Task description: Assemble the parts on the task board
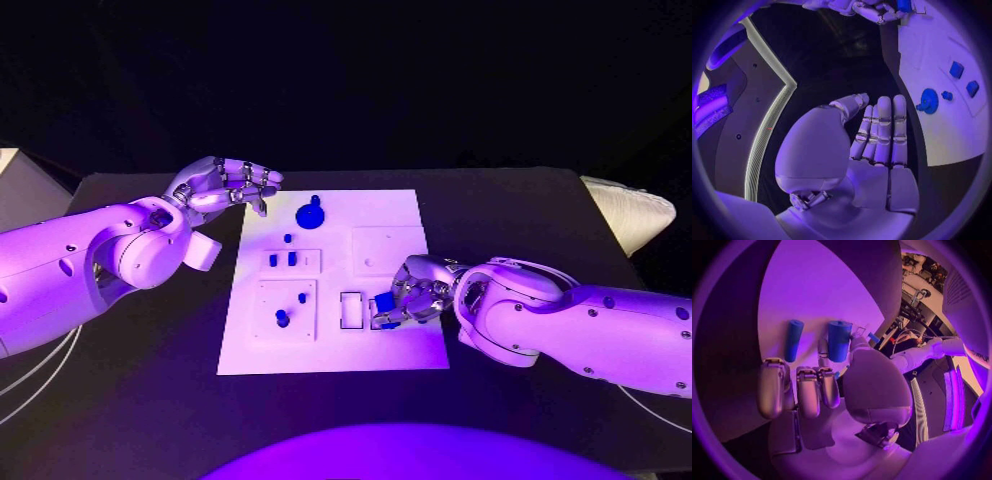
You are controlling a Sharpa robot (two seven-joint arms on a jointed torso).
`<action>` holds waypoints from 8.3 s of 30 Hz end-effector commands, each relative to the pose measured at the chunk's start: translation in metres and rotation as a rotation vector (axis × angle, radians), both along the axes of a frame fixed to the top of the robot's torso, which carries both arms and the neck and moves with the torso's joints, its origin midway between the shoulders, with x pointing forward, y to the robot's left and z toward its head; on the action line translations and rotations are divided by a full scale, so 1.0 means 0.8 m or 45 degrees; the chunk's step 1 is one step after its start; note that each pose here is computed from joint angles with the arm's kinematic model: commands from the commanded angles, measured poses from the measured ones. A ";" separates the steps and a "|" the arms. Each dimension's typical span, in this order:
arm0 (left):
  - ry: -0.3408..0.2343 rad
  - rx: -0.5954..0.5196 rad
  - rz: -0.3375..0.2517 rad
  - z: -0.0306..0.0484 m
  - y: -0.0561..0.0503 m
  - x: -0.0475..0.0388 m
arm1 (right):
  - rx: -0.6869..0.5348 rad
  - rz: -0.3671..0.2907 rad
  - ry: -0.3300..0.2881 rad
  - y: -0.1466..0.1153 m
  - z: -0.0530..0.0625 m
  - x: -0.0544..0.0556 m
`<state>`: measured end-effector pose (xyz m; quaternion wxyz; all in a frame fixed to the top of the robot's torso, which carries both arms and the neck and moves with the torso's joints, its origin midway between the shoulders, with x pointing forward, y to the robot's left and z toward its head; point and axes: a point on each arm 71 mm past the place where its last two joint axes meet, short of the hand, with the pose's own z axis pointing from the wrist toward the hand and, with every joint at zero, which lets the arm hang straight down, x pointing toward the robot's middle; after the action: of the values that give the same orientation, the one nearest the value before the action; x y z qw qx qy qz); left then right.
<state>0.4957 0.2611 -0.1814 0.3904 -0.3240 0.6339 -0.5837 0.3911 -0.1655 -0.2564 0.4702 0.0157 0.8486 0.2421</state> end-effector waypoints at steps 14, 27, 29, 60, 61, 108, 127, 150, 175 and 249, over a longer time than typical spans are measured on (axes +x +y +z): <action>0.009 -0.008 -0.014 0.0002 0.000 0.000 | 0.142 -0.194 0.062 -0.024 0.010 0.001; 0.018 -0.002 -0.019 -0.0012 -0.001 0.001 | 0.208 -0.181 0.202 -0.010 0.045 0.008; 0.019 -0.002 -0.019 -0.0013 -0.001 0.001 | 0.202 -0.157 0.224 -0.002 0.045 0.009; 0.027 -0.004 -0.037 -0.0019 -0.004 0.001 | 0.016 0.024 0.246 0.055 0.027 0.015; 0.027 -0.004 -0.037 -0.0019 -0.004 0.001 | 0.012 0.025 0.242 0.055 0.027 0.015; 0.044 0.012 -0.042 -0.0032 -0.003 0.000 | 0.031 0.010 0.229 0.063 0.018 0.017; 0.044 0.016 -0.037 -0.0033 0.000 0.000 | 0.234 0.029 0.139 0.040 0.032 0.008; 0.049 0.018 -0.041 -0.0039 -0.001 0.000 | 0.158 0.025 0.173 0.039 0.017 0.003; 0.055 0.024 -0.032 -0.0044 0.002 0.000 | 0.101 -0.012 0.144 0.038 0.010 0.006; 0.065 0.030 -0.036 -0.0059 0.004 0.000 | 0.168 0.081 0.113 0.053 0.016 0.004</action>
<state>0.4967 0.2665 -0.1868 0.3755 -0.3303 0.6540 -0.5677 0.3927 -0.1230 -0.2438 0.4125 0.0381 0.8530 0.3176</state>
